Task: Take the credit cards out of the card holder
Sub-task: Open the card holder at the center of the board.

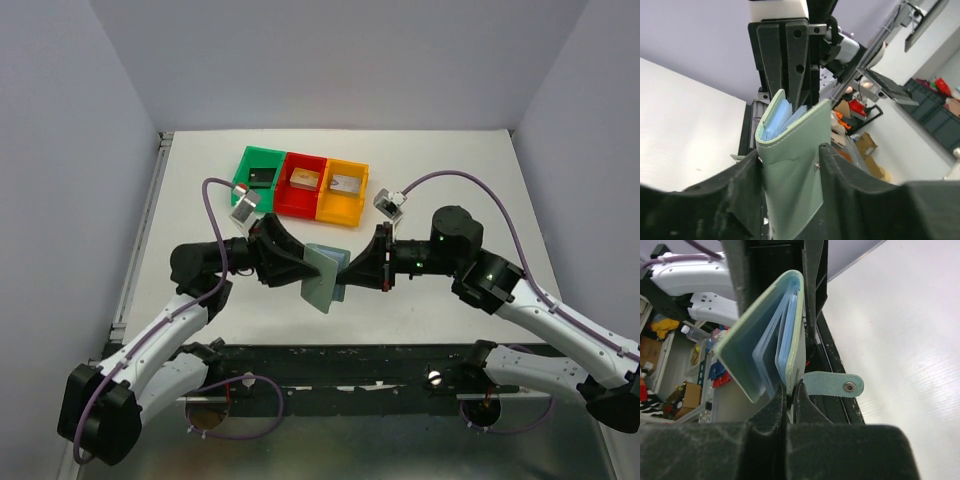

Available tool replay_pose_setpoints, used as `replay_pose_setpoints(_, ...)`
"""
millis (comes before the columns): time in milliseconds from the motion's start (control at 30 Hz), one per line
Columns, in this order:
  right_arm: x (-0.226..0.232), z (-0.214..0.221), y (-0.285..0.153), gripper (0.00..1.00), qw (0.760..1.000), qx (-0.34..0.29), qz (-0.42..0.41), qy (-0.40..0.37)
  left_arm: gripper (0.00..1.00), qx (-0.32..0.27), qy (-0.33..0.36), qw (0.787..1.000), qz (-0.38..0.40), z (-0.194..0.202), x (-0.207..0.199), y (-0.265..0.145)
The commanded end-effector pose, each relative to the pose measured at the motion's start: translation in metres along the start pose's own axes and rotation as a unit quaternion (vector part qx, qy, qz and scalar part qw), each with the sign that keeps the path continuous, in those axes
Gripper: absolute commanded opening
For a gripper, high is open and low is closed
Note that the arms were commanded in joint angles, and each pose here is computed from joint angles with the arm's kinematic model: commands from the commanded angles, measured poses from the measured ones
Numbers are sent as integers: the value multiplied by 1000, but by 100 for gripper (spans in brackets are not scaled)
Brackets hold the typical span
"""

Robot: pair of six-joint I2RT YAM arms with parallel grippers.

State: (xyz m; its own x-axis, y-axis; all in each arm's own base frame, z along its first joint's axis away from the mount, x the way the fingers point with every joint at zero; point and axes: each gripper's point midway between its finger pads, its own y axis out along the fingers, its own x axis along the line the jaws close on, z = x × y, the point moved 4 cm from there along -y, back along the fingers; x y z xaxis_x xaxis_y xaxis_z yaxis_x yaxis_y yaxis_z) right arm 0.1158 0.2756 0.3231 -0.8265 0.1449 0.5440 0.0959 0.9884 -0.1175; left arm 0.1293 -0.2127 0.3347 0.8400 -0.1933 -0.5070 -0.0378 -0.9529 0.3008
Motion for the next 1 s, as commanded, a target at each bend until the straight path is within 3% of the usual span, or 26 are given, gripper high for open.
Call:
replay_pose_setpoints(0,-6,-6,-10,0,998,1,66,-10,66,-35,44,994,-98,-6,18,-1)
replay_pose_setpoints(100,-7,-5,-18,0,996,11,91,-9,99,-73,44,977,-194,-9,35,-13)
replay_pose_setpoints(267,-11,1,-23,0,992,29,121,21,99,-111,37,971,-211,-6,38,-20)
replay_pose_setpoints(533,-36,16,-34,0,965,95,236,68,99,-108,-8,981,-158,23,49,-20)
replay_pose_setpoints(967,-57,26,-34,0,943,122,298,88,99,-95,-18,985,-146,40,54,4)
